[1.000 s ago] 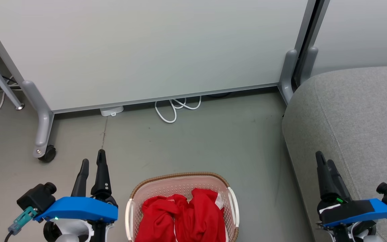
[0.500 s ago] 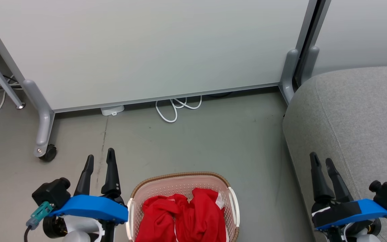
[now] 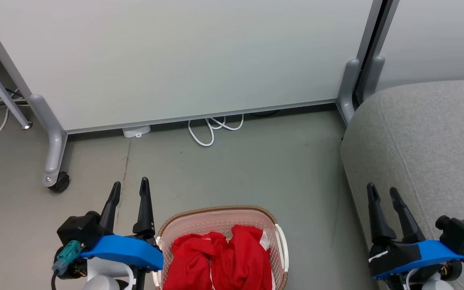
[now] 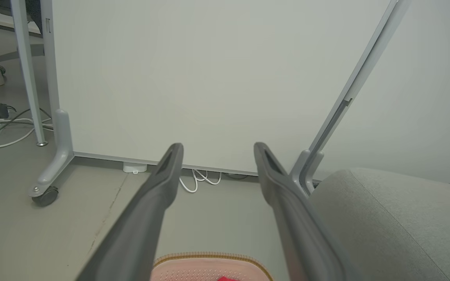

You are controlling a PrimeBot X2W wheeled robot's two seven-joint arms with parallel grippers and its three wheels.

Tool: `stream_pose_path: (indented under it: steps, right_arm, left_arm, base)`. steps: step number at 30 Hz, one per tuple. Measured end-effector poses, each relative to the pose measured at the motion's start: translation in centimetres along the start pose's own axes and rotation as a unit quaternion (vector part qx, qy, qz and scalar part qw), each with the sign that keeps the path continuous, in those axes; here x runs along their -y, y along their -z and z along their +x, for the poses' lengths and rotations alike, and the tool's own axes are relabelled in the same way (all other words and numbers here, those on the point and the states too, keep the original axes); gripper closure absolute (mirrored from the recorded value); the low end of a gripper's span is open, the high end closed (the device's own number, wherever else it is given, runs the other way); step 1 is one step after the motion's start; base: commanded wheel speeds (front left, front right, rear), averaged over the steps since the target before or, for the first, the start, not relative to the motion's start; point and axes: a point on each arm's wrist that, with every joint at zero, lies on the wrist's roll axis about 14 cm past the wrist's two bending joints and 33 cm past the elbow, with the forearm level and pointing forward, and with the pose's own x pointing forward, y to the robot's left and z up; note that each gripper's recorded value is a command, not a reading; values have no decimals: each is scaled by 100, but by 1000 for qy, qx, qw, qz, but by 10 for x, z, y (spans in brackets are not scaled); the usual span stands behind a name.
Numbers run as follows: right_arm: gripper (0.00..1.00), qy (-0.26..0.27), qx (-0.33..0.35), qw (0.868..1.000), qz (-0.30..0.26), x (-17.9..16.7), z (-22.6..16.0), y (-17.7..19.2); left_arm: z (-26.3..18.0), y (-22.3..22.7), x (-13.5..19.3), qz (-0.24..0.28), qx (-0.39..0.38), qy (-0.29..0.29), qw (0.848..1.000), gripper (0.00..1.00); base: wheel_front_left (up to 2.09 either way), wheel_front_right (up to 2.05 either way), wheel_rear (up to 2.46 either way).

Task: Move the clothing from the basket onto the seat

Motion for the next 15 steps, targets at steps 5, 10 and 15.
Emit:
stream_pose_path:
  steps: [5,10,15]
  right_arm:
    - [0,-7,2,1000,-25,-3,0,0]
    - [0,-14,2,999,-49,-6,1,1]
    - [0,-21,3,997,-72,-9,2,1]
  left_arm:
    - [-1,0,2,25,3,6,1000,0]
    - [-2,1,3,51,4,10,999,0]
    - [-1,2,7,74,5,17,997,0]
  base:
    - [0,0,0]
    - [0,0,0]
    - [0,0,0]
